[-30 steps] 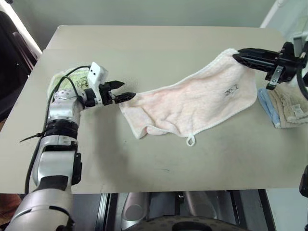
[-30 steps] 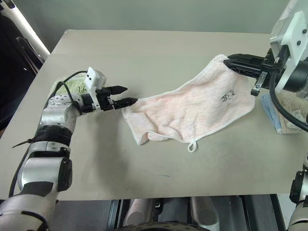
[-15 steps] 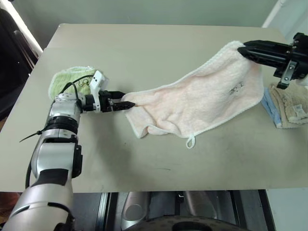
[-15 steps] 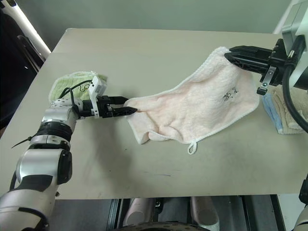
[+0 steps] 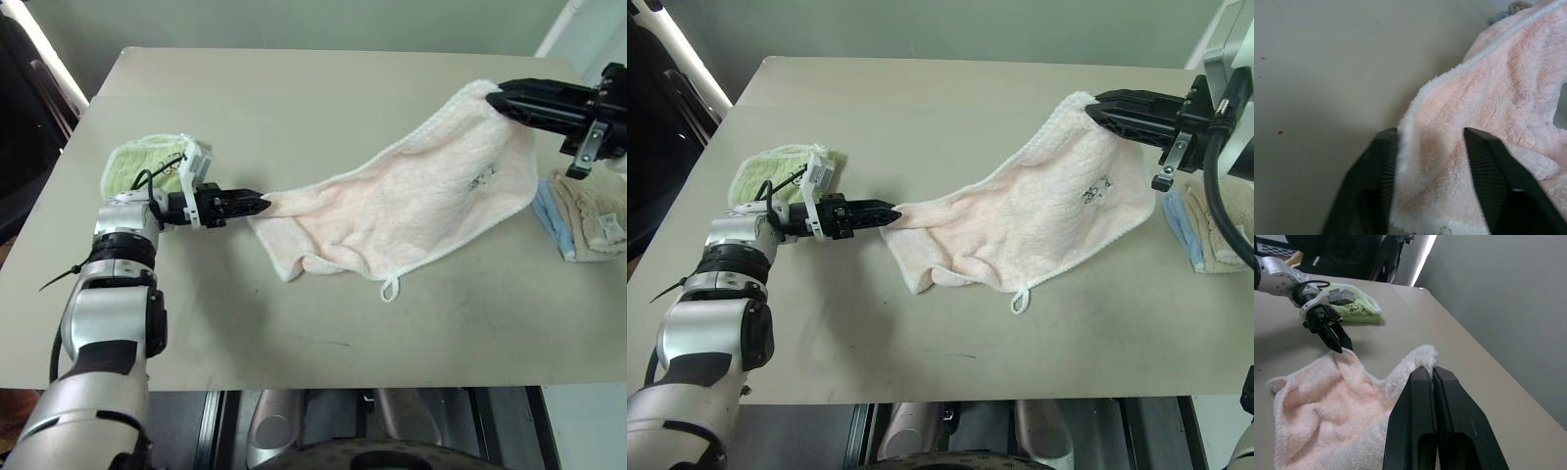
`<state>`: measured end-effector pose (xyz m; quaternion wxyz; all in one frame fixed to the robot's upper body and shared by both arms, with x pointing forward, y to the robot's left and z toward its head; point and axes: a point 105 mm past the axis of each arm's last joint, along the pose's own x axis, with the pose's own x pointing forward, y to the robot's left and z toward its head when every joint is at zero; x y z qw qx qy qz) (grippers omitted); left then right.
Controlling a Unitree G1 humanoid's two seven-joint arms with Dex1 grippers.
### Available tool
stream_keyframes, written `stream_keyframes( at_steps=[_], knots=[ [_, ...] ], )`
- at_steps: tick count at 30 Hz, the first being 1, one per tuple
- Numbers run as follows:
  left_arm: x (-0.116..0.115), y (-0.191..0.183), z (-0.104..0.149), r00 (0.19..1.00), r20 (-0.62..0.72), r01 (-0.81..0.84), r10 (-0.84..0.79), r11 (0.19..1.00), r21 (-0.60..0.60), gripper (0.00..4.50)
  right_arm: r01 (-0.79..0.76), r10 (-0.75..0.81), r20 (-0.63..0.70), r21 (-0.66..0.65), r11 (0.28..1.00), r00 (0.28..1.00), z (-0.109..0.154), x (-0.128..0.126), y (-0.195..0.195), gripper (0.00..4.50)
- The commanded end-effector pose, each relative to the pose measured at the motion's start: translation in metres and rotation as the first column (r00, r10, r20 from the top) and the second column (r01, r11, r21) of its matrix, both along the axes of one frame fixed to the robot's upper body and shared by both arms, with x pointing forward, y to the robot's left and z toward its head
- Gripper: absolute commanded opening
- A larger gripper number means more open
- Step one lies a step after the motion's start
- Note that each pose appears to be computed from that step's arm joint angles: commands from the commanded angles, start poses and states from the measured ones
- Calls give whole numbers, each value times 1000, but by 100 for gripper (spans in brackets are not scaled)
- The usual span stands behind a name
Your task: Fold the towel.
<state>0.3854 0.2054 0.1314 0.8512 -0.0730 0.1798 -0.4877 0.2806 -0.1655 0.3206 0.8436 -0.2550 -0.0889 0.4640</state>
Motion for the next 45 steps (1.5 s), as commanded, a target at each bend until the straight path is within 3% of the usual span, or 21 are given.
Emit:
stream_keyframes(
  at_steps=[1,15,29,32,36,45],
  knots=[
    [3,3,4,999,29,-21,20,1000,19,188,4,-4,59,-11,1000,998,12,-5,0,0],
    [4,6,-15,997,68,-40,30,987,155,188,14,-12,59,-29,999,998,11,-7,0,0],
    [9,0,-11,996,66,-63,58,995,82,188,22,-20,62,-27,999,998,11,-8,-1,0],
    [8,0,-10,997,53,-58,55,996,61,126,25,-23,62,-29,999,998,11,-8,-1,0],
    [7,0,-10,998,45,-49,46,997,67,5,28,-26,63,-30,999,998,11,-8,-2,0],
    [15,5,4,986,124,-117,113,993,26,5,48,-46,65,-32,998,997,8,-7,-6,0]
  ],
)
